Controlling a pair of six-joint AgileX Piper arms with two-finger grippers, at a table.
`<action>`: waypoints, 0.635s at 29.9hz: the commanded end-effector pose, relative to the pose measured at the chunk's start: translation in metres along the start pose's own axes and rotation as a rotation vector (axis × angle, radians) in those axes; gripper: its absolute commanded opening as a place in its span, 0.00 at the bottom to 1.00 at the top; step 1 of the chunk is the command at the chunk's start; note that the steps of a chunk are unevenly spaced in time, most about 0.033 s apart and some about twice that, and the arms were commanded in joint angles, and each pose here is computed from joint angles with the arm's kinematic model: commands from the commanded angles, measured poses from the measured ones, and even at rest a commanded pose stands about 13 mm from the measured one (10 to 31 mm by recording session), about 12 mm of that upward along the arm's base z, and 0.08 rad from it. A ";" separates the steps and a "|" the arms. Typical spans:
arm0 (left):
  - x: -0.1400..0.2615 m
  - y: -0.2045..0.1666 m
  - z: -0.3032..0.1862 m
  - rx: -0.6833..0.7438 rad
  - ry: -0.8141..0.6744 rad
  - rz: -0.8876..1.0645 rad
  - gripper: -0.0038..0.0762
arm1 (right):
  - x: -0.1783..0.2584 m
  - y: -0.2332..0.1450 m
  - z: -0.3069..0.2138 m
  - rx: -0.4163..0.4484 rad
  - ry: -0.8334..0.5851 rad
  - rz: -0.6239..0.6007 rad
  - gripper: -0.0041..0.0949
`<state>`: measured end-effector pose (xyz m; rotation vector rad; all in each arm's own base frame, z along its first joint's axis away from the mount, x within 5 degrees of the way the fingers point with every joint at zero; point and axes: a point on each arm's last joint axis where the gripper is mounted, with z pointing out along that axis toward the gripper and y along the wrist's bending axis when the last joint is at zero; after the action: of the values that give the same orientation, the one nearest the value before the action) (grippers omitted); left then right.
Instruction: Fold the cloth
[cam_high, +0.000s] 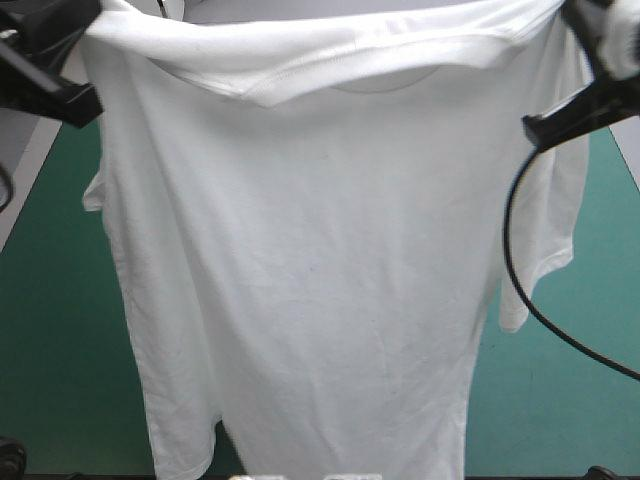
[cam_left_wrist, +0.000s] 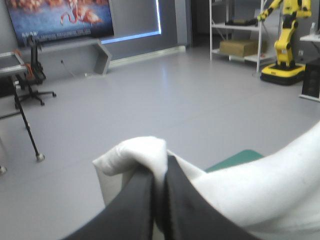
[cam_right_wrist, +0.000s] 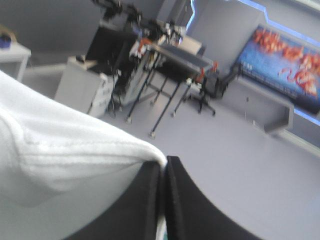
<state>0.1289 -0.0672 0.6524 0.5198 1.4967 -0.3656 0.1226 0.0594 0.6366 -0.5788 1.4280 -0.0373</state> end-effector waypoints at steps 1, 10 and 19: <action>0.018 0.006 0.029 0.000 0.124 -0.028 0.04 | 0.017 0.006 0.033 0.081 0.087 -0.066 0.02; 0.088 0.028 0.112 -0.069 0.451 -0.042 0.04 | 0.070 0.037 0.119 0.141 0.318 -0.204 0.02; 0.128 0.048 0.180 -0.143 0.486 -0.028 0.04 | 0.136 0.022 0.196 0.119 0.422 -0.072 0.02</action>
<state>0.3106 -0.1126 0.5148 0.5425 2.1113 -0.1509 0.3101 0.1154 0.4953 -0.6103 1.8968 -0.3303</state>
